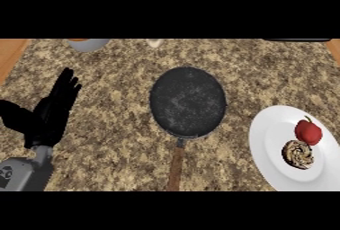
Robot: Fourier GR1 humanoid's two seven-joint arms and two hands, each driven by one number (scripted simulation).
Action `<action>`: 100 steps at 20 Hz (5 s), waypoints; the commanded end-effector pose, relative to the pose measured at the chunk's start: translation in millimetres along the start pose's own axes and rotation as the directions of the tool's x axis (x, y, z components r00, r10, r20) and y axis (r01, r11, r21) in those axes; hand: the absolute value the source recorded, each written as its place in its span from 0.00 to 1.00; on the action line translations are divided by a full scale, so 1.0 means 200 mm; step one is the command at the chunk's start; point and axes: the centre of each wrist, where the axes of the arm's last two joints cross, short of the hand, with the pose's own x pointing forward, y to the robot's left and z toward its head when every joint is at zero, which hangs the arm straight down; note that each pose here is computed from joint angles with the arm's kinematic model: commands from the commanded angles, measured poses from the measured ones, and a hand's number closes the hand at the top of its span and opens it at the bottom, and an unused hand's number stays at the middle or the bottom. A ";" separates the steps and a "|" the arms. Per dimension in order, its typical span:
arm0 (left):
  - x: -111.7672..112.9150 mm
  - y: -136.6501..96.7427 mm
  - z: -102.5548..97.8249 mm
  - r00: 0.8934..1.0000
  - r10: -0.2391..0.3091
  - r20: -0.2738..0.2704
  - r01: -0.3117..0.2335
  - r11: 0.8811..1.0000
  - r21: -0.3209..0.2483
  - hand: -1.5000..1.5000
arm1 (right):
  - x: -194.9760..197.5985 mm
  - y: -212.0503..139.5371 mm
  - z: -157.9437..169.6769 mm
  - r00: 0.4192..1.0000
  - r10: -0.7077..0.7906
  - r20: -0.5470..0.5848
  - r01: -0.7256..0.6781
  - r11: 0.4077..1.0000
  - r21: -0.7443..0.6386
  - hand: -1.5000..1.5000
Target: Pick the cupcake from the plate and place it in the pan
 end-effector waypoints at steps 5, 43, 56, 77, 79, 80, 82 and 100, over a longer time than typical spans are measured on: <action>-0.13 0.00 0.05 1.000 0.005 -0.013 -0.005 1.000 -0.005 0.50 | 0.08 0.09 -0.14 0.988 0.147 0.050 -0.155 0.904 0.399 0.00; 0.01 0.03 -0.06 1.000 -0.004 -0.008 0.004 1.000 0.010 0.50 | 0.22 0.53 -0.21 0.882 0.466 0.063 -0.425 0.734 0.530 0.00; -0.01 -0.02 0.04 1.000 -0.012 0.008 0.012 0.999 0.032 0.50 | 0.03 0.72 -0.24 0.892 0.450 0.056 -0.402 0.728 0.555 0.00; -0.09 -0.06 0.04 1.000 0.003 -0.016 -0.003 1.000 0.013 0.50 | 0.02 1.02 -0.39 0.925 0.346 0.159 -0.375 0.759 0.532 1.00; 0.02 0.00 0.02 1.000 0.005 -0.007 -0.005 1.000 0.015 0.50 | -0.03 0.96 -0.43 0.927 0.338 0.162 -0.372 0.765 0.526 1.00; 0.04 0.00 0.03 1.000 -0.010 -0.010 0.010 1.000 0.025 0.50 | -0.04 1.04 -0.39 0.936 0.314 0.160 -0.351 0.788 0.506 1.00; -0.03 -0.02 0.02 1.000 -0.006 -0.009 0.006 1.000 0.006 0.50 | -0.06 0.94 -0.36 0.934 0.327 0.143 -0.355 0.806 0.473 1.00; -0.01 -0.04 0.01 0.999 -0.009 -0.035 0.008 0.999 -0.037 0.50 | 0.82 0.78 -1.25 0.648 0.420 -0.636 -0.581 0.812 -0.056 1.00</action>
